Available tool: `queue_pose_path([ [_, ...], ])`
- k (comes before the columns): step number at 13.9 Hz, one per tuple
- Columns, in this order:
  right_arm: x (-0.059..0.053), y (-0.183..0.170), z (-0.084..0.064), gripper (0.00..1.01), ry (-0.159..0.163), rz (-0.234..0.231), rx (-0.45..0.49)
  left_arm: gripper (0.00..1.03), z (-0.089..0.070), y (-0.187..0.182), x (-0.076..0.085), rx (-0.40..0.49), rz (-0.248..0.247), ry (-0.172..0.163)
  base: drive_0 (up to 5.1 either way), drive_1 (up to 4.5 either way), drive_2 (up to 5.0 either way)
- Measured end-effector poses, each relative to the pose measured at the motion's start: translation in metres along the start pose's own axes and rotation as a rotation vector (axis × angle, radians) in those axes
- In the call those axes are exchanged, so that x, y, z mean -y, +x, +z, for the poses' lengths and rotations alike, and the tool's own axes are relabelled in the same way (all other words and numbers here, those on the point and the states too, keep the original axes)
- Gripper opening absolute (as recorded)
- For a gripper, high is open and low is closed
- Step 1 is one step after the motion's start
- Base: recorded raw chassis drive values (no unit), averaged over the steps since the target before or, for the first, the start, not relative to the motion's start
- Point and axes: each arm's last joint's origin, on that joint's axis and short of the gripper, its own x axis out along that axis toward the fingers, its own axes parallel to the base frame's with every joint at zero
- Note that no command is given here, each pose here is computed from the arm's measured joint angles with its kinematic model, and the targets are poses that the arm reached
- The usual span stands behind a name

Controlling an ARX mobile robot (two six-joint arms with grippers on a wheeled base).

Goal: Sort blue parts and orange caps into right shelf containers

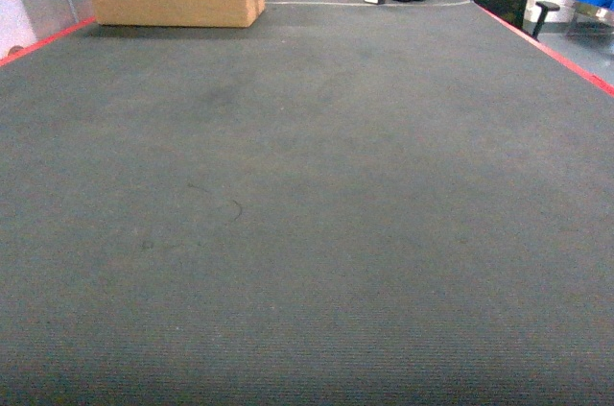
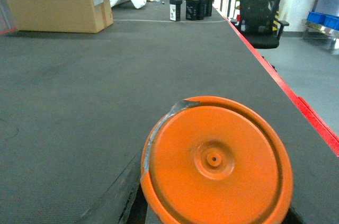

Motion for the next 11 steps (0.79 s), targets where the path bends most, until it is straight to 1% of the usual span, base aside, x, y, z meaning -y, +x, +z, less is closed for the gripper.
queue_pose_path([
  [1,0.0,-0.001,-0.002,0.44,0.0,0.0,0.008,0.42,-0.001,-0.002,0.0,0.0,0.0,0.0,0.0,0.0,0.0],
  [2,0.0,-0.002,-0.006,0.44,-0.001,0.0,0.004,0.42,-0.002,-0.003,0.0,0.006,0.0,0.0,0.0,0.0,0.0],
  [3,0.0,-0.003,-0.006,0.44,-0.002,0.0,0.01,0.42,-0.007,-0.004,0.0,0.019,0.0,0.0,0.0,0.0,0.0],
  [4,0.0,-0.01,-0.012,0.44,-0.003,0.001,-0.036,0.42,-0.008,-0.006,0.0,0.011,0.003,0.0,0.0,0.0,0.0],
  [5,0.0,-0.014,-0.007,0.44,-0.003,0.002,0.018,0.42,-0.007,-0.007,0.0,0.017,0.001,0.0,0.0,0.0,0.0],
  [7,0.0,-0.014,-0.009,0.44,-0.003,0.0,0.003,0.42,-0.007,-0.009,0.0,0.02,-0.001,0.0,0.0,0.0,0.0],
  [8,0.0,-0.014,-0.008,0.44,-0.003,0.0,0.013,0.42,-0.008,-0.01,0.0,0.016,0.0,0.0,0.0,0.0,0.0],
  [9,0.0,-0.014,-0.009,0.44,-0.003,0.001,0.007,0.42,-0.009,-0.012,0.0,0.002,0.001,0.0,0.0,0.0,0.0],
  [10,0.0,-0.014,-0.008,0.44,-0.003,0.0,0.008,0.42,-0.015,-0.018,0.0,-0.04,0.0,0.0,0.0,0.0,0.0],
  [11,0.0,-0.014,-0.009,0.44,-0.003,0.0,0.006,0.42,-0.011,-0.021,0.0,0.005,0.0,0.0,0.0,0.0,0.0],
])
